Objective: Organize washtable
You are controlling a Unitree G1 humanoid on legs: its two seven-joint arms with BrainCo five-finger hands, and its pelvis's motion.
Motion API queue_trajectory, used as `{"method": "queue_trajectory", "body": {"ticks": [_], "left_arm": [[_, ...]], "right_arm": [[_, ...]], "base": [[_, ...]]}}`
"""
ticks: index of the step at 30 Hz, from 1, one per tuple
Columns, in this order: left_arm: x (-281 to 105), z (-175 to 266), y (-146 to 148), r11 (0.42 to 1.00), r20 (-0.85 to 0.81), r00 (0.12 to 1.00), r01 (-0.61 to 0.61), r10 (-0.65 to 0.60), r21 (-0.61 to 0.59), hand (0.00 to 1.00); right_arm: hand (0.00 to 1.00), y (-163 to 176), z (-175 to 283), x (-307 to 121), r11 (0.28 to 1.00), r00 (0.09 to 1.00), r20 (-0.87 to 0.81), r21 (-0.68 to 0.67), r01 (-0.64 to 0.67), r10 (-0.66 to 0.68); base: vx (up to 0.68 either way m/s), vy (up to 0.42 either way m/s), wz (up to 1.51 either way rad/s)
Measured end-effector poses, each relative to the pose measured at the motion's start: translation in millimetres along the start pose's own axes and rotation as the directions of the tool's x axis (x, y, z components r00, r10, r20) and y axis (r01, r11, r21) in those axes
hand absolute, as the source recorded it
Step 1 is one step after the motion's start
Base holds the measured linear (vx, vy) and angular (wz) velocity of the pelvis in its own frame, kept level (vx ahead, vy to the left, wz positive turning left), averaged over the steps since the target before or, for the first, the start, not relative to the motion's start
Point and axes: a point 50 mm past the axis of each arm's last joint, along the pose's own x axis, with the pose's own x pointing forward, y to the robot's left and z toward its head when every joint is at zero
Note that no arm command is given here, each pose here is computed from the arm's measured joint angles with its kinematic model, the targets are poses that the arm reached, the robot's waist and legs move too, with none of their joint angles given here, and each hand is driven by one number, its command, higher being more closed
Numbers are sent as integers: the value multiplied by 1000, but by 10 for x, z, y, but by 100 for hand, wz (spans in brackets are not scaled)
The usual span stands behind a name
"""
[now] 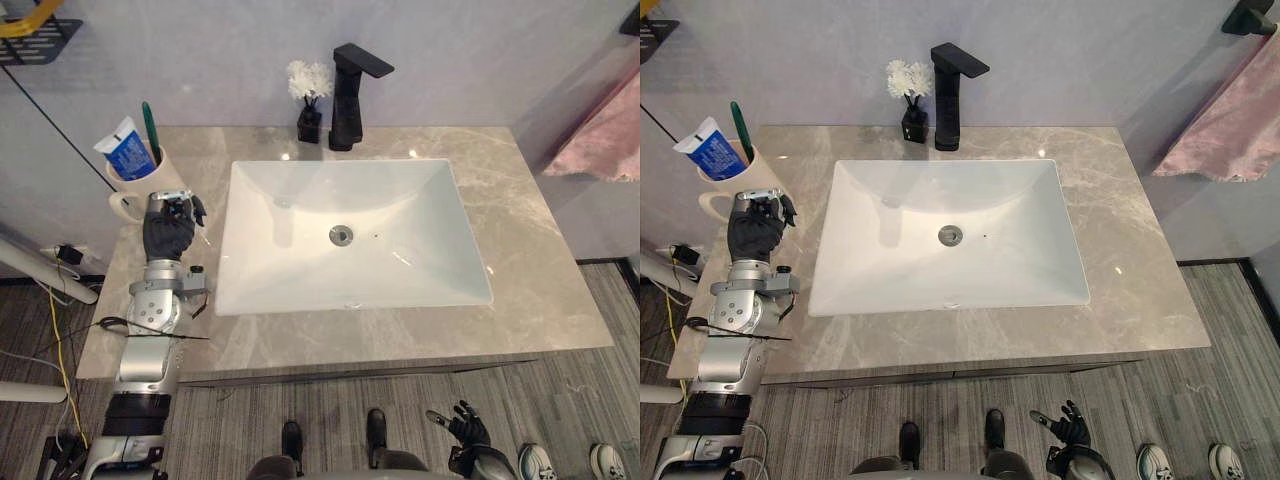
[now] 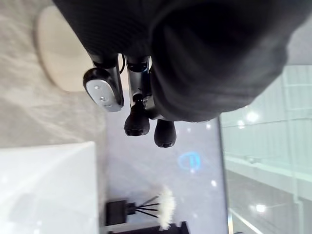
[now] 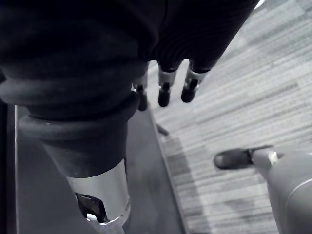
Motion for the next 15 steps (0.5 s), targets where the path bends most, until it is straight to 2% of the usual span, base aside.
{"method": "queue_trajectory", "body": {"ticks": [4,7,11,15], "left_arm": [[-67,196,-36,999,96,995,0,4,-48,100],[-198,294,112,996,133,988,-70,76,-49,100],[-448,267,348,978,108,972,-204,208,-45,100],[-761,94,581,923,-3,924,-382,383,-43,100]], "right_arm": [[0,-17,-72,-16,1000,1000,-26,-8,3,-3],[0,-34,-128,-38,1000,999,-42,-9,6,-6],[0,-95,-259,-102,1000,997,-75,-11,21,-22],[0,-105,-351,-150,1000,995,-98,-6,27,-27]], "base": [[-54,-20,10],[-41,-16,18],[-24,-17,15],[-2,-11,20]]}}
